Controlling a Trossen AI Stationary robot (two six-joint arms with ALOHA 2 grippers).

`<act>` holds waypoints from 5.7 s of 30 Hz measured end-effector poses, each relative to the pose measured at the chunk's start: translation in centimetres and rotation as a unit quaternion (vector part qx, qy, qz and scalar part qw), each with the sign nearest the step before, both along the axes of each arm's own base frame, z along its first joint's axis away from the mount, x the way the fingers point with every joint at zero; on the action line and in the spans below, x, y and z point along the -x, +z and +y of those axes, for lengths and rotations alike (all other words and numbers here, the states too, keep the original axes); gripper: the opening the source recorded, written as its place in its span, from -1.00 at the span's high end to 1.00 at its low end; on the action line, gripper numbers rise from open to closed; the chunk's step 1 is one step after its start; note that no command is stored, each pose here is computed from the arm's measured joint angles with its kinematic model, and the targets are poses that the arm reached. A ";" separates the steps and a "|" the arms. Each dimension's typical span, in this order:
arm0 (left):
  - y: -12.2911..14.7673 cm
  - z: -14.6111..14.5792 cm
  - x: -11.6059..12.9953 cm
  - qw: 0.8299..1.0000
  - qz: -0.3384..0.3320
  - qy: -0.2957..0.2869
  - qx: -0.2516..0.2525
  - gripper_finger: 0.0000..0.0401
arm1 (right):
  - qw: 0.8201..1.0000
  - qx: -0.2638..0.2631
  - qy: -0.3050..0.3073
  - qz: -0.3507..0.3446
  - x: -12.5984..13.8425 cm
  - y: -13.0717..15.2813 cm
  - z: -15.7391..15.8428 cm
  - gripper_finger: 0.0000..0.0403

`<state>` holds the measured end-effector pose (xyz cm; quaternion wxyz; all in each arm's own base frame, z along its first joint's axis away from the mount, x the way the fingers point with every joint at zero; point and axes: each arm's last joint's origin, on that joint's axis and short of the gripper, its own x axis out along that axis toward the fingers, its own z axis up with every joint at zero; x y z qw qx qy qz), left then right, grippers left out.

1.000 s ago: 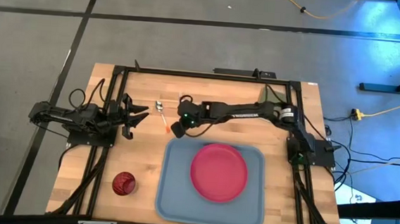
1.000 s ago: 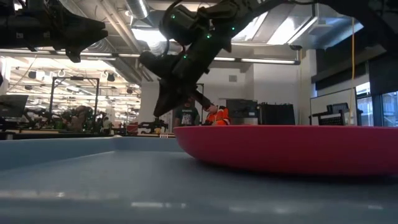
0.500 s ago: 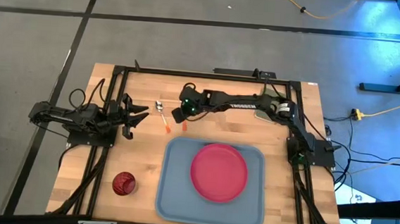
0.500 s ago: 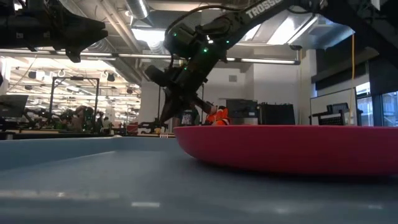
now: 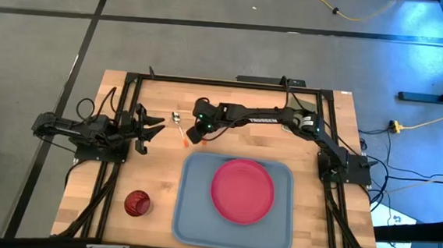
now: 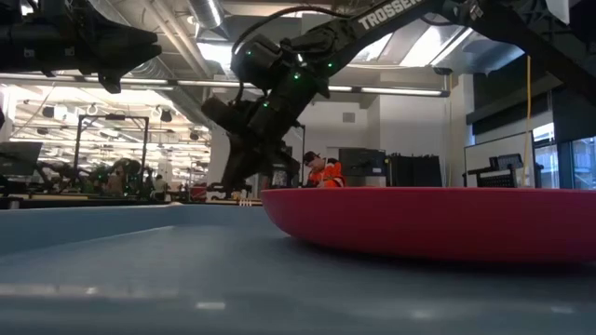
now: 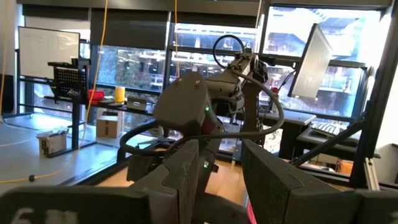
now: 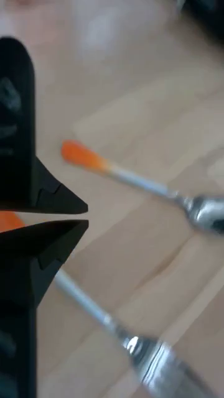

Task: Pick and place plate/cup/fork/spoon on tray
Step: Put the orange fork to the right of the pink plate on the blue serving tray

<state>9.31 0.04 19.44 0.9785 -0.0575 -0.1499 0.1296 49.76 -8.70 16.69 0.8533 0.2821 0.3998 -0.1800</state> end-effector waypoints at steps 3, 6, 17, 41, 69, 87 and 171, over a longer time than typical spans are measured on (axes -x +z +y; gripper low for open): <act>0.0 0.0 0.0 1.000 0.000 0.000 0.000 0.43 | 1.000 0.001 -0.004 -0.002 0.0 0.0 0.0 0.83; 0.0 0.0 0.0 1.000 0.000 0.000 0.000 0.43 | 1.000 0.001 -0.006 -0.001 0.0 0.0 -0.1 0.83; 0.0 0.0 0.0 1.000 0.000 0.000 0.000 0.43 | 1.000 0.010 -0.011 0.016 0.2 -0.2 -0.1 0.62; 0.0 0.0 0.0 1.000 0.000 -0.001 0.000 0.43 | 0.995 0.006 -0.101 0.019 1.0 -2.5 -1.4 0.43; 0.0 0.0 0.0 1.000 0.000 0.000 0.000 0.43 | 0.992 -0.011 -0.121 0.032 0.9 -4.2 -1.3 0.43; 0.0 0.0 0.0 1.000 0.000 0.000 0.000 0.43 | 0.992 -0.002 -0.126 0.021 0.6 -4.2 -0.9 0.46; 0.0 0.0 0.0 1.000 -0.001 0.000 0.000 0.43 | 0.980 0.091 -0.086 0.152 2.3 0.7 2.3 0.89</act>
